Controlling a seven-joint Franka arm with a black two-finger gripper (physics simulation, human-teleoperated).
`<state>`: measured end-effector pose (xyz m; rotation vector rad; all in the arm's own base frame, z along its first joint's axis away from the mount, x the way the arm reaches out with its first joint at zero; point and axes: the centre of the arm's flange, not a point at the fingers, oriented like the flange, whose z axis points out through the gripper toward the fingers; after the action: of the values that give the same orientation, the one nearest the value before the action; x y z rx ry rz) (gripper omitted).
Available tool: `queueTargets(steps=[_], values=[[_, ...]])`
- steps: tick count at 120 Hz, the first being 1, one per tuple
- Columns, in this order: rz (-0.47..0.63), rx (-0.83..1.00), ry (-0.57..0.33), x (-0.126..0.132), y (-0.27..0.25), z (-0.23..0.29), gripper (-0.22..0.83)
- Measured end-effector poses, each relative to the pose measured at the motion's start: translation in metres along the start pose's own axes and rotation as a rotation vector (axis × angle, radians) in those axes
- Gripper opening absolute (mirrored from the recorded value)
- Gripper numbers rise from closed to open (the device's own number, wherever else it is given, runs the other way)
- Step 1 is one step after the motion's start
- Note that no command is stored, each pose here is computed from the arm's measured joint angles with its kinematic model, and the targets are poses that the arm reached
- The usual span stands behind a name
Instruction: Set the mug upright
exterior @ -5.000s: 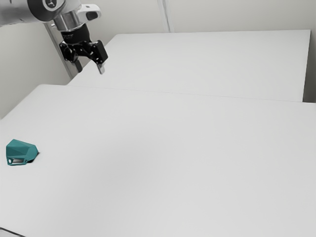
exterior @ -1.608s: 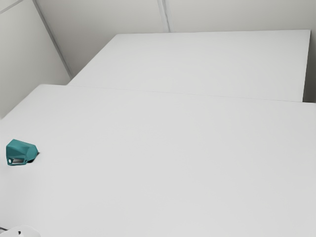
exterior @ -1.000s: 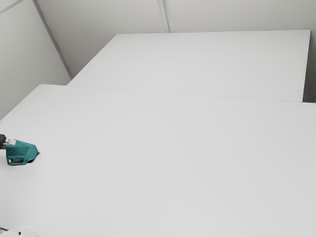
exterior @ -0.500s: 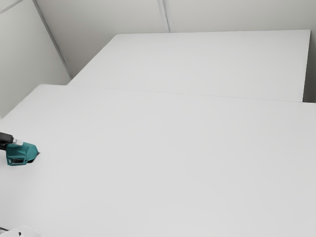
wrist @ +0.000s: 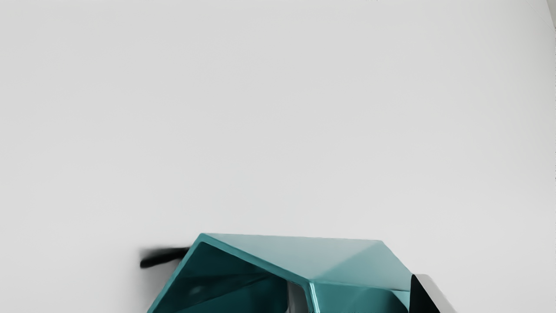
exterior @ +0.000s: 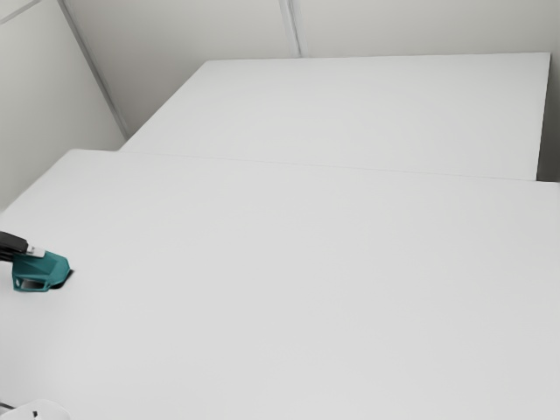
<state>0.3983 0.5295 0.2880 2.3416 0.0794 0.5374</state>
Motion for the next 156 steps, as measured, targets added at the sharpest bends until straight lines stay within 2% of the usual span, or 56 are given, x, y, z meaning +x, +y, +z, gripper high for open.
queueTargets(steps=[48,76,96,112,126,156], values=[[0.036,0.006,-0.012,0.012,0.029,-0.005,-0.11],[0.088,0.034,-0.052,0.023,0.075,-0.013,-0.14],[0.210,0.116,-0.217,0.066,0.145,0.004,-0.16],[0.258,0.190,-0.352,0.093,0.187,0.033,-0.17],[0.321,0.261,-0.457,0.119,0.244,0.059,-0.17],[0.352,0.389,-0.563,0.111,0.330,0.107,-0.17]])
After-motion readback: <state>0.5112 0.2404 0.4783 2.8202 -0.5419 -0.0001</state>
